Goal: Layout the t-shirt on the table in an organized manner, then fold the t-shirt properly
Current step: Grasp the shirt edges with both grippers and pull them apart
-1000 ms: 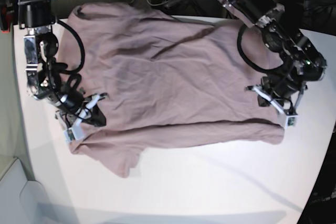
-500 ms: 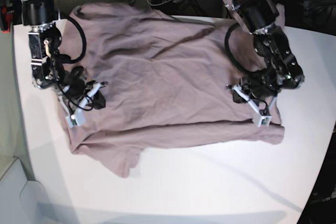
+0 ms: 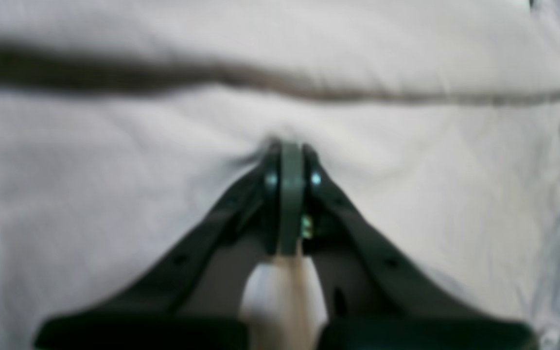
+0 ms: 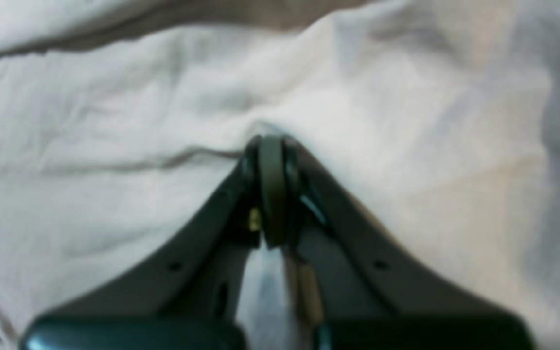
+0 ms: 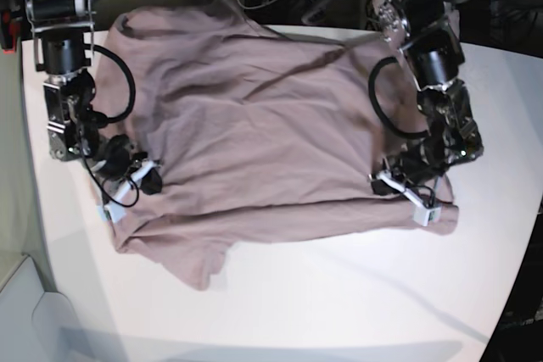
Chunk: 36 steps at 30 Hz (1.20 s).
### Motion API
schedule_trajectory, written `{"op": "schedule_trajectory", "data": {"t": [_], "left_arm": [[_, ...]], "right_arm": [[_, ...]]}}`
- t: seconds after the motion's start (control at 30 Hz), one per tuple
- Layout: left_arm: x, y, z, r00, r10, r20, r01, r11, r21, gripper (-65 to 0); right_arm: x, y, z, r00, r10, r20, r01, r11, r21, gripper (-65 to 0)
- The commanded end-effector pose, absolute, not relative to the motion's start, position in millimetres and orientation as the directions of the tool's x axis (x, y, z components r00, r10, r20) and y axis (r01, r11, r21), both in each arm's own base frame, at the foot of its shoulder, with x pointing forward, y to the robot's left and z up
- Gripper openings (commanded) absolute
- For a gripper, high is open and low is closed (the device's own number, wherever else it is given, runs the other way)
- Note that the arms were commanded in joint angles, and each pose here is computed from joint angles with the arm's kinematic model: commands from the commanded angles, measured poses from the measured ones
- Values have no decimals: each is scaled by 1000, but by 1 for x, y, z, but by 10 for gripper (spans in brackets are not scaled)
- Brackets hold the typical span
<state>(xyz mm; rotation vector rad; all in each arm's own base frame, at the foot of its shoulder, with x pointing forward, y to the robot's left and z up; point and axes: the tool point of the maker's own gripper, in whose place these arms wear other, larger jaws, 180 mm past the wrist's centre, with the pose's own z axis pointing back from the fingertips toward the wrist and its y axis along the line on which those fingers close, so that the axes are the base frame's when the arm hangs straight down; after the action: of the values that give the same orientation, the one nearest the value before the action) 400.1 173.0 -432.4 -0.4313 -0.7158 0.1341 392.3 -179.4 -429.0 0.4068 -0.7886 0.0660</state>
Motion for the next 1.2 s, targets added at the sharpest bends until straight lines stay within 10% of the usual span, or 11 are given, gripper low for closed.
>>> {"op": "schedule_trajectory", "data": {"t": [0.0,0.37,0.67,0.93,1.17], "left_arm": [[415,183,-424,741,251,623,18,920,-392,-648],[474,189,-326,628,187,755,118,936,-330,-648],[375,186,-314,592,93,800,149,964,-222,-640],[285,173,-333,651,45,758,175,962,-208,-326],[221,160,-371,769,91,633,132,946,-297,-347]], "right_arm": [[402,-198,-422,694,-76,716,-196,937,289,-650],[439,-216,-368,544,-79,835,-220,947,233,-650],[396,-175,-338,492,81,867,-386,913,134,-650],[344,-132,-370,587,93,805,-429,878,211,-650],[316,-114,-380,610,83,788,-441,862,251,-650]]}}
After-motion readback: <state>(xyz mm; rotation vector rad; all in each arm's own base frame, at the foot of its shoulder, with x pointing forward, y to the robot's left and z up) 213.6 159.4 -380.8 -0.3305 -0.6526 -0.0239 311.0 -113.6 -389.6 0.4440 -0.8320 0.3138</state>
